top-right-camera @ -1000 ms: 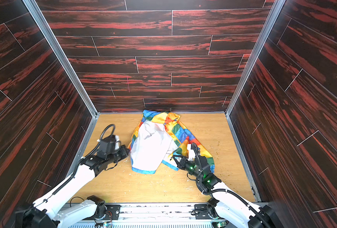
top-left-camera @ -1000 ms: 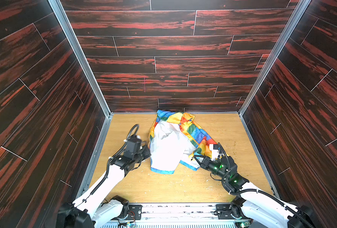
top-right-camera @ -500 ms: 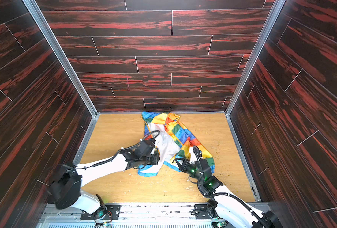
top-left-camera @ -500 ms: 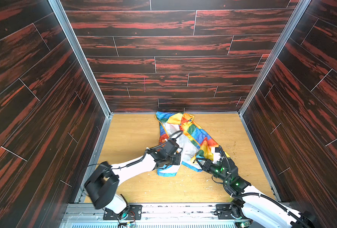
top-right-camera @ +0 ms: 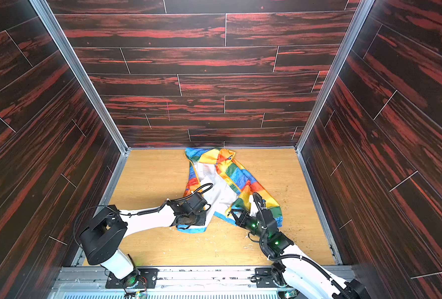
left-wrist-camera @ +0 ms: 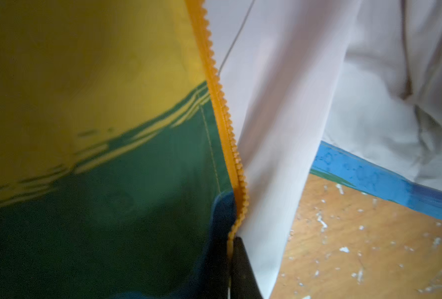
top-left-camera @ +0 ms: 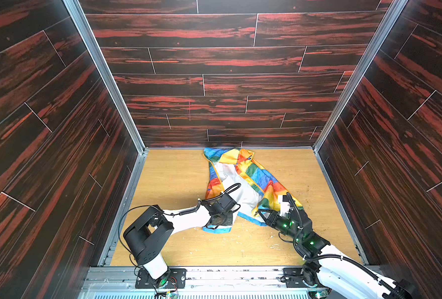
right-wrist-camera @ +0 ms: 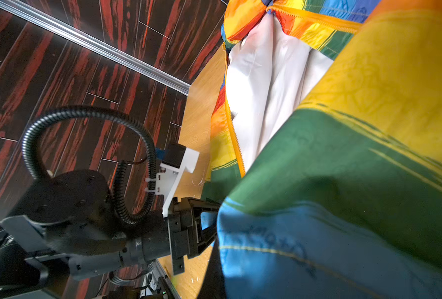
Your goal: Zip up the jacket
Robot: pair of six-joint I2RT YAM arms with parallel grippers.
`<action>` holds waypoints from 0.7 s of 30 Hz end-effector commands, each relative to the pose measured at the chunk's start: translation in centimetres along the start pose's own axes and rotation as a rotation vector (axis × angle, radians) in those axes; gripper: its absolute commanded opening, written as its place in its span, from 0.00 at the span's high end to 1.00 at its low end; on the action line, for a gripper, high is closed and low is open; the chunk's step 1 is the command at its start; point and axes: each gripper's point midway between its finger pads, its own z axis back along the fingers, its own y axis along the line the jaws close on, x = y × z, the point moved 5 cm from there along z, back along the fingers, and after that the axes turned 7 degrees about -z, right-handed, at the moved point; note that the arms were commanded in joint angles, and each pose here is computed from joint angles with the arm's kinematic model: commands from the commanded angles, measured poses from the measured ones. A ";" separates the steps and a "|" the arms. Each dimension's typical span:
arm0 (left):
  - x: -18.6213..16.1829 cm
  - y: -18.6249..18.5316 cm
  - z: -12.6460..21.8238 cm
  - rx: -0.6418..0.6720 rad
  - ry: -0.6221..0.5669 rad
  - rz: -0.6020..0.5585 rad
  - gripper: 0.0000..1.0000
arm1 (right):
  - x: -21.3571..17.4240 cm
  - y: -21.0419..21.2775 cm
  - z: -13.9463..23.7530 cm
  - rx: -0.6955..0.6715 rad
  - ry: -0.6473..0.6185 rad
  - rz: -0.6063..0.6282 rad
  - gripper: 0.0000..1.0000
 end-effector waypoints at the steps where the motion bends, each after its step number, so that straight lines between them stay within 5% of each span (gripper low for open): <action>1: 0.2 3.9 1.9 0.220 -0.022 0.043 1.00 | -0.1 0.0 0.1 0.005 -0.004 -0.013 1.00; 6: 0.9 3.7 2.0 0.212 -0.024 0.035 1.00 | 0.0 0.1 0.1 0.013 -0.008 -0.015 1.00; 15: 0.9 -0.5 1.6 -0.059 -0.047 0.011 1.00 | 0.0 0.0 0.0 0.010 -0.007 -0.019 1.00; 21: 1.2 -2.1 3.0 -0.226 -0.100 0.051 0.66 | 0.0 0.1 -0.1 0.015 -0.007 -0.017 1.00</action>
